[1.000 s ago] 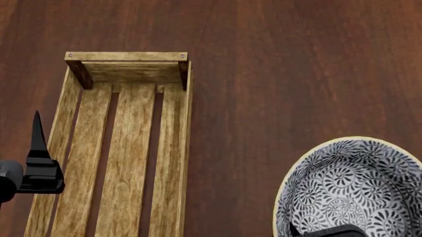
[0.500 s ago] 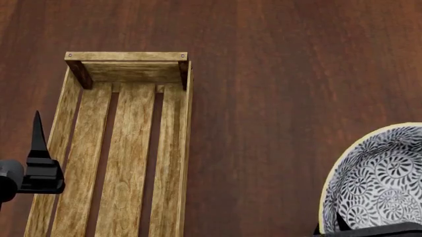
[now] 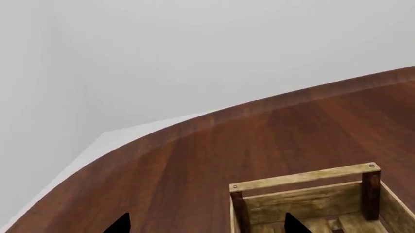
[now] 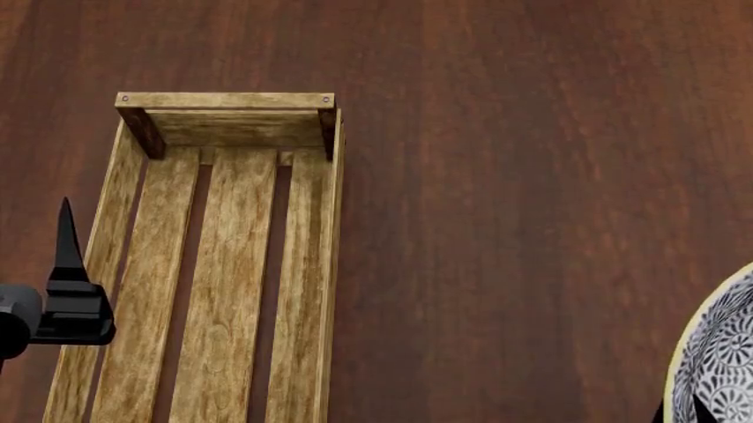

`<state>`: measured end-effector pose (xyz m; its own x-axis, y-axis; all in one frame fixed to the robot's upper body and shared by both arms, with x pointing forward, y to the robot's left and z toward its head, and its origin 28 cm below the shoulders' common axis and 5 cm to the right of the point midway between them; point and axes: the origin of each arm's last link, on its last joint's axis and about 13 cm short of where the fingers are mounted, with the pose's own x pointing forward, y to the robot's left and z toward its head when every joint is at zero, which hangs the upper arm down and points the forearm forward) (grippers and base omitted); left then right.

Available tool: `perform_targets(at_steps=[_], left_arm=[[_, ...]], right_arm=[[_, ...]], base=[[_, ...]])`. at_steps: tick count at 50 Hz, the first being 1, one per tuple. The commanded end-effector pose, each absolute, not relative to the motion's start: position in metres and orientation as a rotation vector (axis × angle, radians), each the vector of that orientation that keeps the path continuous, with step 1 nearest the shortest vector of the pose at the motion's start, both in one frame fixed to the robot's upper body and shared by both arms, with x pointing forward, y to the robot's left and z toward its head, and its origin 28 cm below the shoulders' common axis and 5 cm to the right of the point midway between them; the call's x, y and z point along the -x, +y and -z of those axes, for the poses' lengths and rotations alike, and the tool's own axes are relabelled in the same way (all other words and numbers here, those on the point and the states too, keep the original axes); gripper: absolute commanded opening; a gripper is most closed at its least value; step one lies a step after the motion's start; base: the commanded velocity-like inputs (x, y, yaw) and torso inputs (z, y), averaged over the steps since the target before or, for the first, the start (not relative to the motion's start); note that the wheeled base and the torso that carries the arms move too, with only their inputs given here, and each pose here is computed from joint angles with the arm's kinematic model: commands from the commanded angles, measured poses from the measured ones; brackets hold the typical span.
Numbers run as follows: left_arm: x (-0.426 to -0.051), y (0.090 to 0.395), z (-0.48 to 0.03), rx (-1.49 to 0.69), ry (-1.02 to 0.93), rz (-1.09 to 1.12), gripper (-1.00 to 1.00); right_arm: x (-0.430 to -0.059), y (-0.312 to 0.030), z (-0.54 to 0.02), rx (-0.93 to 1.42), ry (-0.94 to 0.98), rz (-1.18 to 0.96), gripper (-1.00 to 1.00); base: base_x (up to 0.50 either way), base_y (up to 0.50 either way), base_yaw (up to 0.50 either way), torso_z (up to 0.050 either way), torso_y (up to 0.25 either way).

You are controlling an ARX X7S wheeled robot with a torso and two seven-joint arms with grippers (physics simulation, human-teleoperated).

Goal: Stack the left bowl on the right bowl and place them in the tray.

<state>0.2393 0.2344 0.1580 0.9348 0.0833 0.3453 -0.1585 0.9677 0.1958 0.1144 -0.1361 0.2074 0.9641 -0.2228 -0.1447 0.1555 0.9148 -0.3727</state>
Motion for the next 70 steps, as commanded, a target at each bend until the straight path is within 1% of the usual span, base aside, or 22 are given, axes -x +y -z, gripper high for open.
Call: perform_targets(at_steps=[1, 32, 51, 70], left_arm=[[-0.239, 0.235, -0.158, -0.221, -0.342, -0.124, 1.00], [-0.238, 0.235, -0.158, -0.226, -0.345, -0.124, 1.00], [-0.238, 0.235, -0.159, -0.222, -0.348, -0.125, 1.00], [-0.237, 0.236, -0.159, -0.218, -0.345, -0.124, 1.00]], right_arm=[[-0.105, -0.151, -0.203, 0.362, 0.205, 0.266, -1.00], [-0.087, -0.177, -0.201, 0.356, 0.255, 0.369, -1.00], [-0.092, -0.189, -0.198, 0.342, 0.302, 0.404, -1.00], [-0.094, -0.198, -0.177, 0.300, 0.386, 0.424, -1.00]], base=[[0.00, 0.00, 0.00, 0.000, 0.000], [0.00, 0.00, 0.00, 0.000, 0.000], [0.00, 0.00, 0.00, 0.000, 0.000], [0.00, 0.00, 0.00, 0.000, 0.000]])
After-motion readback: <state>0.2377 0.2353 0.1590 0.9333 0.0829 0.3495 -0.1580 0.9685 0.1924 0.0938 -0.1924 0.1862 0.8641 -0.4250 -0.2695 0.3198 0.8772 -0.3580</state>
